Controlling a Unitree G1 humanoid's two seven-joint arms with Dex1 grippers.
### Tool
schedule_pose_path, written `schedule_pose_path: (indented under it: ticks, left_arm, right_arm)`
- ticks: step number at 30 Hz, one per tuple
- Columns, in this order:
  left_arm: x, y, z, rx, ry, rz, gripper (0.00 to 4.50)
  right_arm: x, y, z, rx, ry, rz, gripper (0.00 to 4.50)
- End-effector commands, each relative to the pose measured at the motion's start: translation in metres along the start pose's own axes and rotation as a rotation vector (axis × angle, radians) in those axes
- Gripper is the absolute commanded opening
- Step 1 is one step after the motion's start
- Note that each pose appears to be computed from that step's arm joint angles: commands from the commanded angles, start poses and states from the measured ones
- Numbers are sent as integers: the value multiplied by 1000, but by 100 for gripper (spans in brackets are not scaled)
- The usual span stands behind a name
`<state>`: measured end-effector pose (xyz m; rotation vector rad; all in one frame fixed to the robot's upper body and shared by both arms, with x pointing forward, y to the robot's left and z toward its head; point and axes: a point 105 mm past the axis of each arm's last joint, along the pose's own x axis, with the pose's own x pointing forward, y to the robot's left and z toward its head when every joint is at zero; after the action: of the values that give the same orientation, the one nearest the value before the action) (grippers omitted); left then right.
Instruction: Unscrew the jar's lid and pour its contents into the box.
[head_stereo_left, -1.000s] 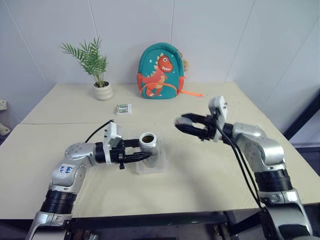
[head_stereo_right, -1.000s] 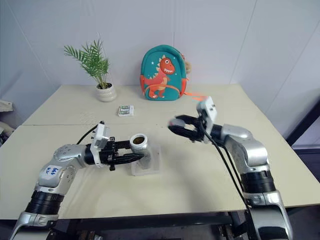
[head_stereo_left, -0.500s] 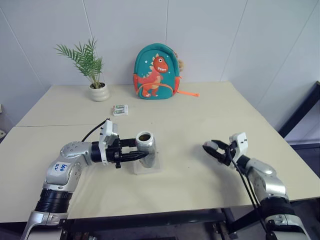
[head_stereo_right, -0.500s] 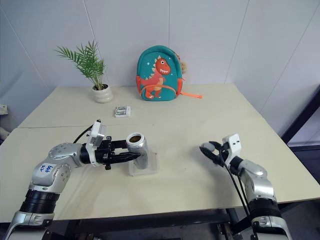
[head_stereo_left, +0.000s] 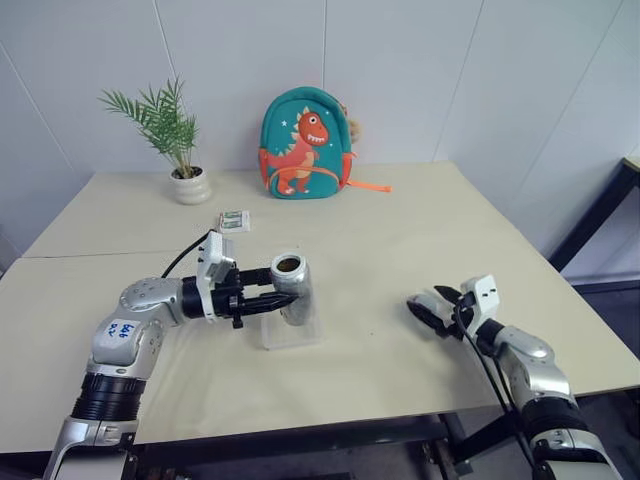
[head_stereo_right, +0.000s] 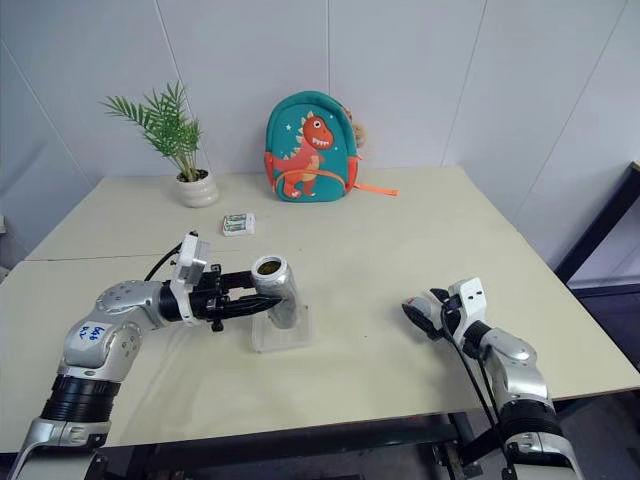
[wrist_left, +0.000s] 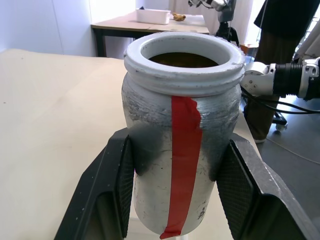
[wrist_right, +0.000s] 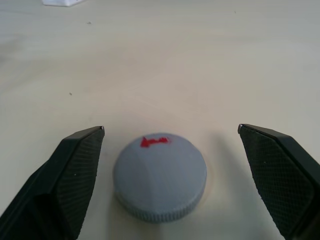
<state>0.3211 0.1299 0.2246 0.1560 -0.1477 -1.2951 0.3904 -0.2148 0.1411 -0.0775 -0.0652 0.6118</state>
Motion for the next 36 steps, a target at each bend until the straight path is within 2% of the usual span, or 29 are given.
schedule_pose_path:
  ticks: [1,6,10,14,17,21,23,29,31,33,36]
  left_arm:
    - [-5,-2,15,38,-40,7,196]
    - [-13,2,14,36,-25,44,196]
    - [-32,12,19,58,2,118,196]
    - [-46,14,16,61,32,152,196]
    - [-51,20,11,56,70,209,196]
    - [-56,36,7,35,120,312,196]
    - [-60,49,2,31,190,402,196]
    - [-58,66,32,139,149,542,196]
    - [-56,64,38,171,158,543,196]
    - [-54,61,44,286,190,548,196]
    - [-46,52,45,362,225,500,196]
  right_arm:
    - [-4,15,45,-68,-85,114,448]
    - [-12,51,89,-160,-83,306,448]
    - [-17,83,123,-258,-97,440,448]
    - [-23,115,133,-346,-83,549,448]
    - [-31,136,142,-343,-82,617,448]
    - [-37,139,141,-313,-67,628,448]
    - [-37,137,135,-295,-55,616,448]
    - [-35,133,130,-255,-57,587,448]
    - [-33,131,128,-247,-57,579,448]
    - [-30,127,125,-234,-58,567,448]
    - [-25,124,122,-221,-63,555,448]
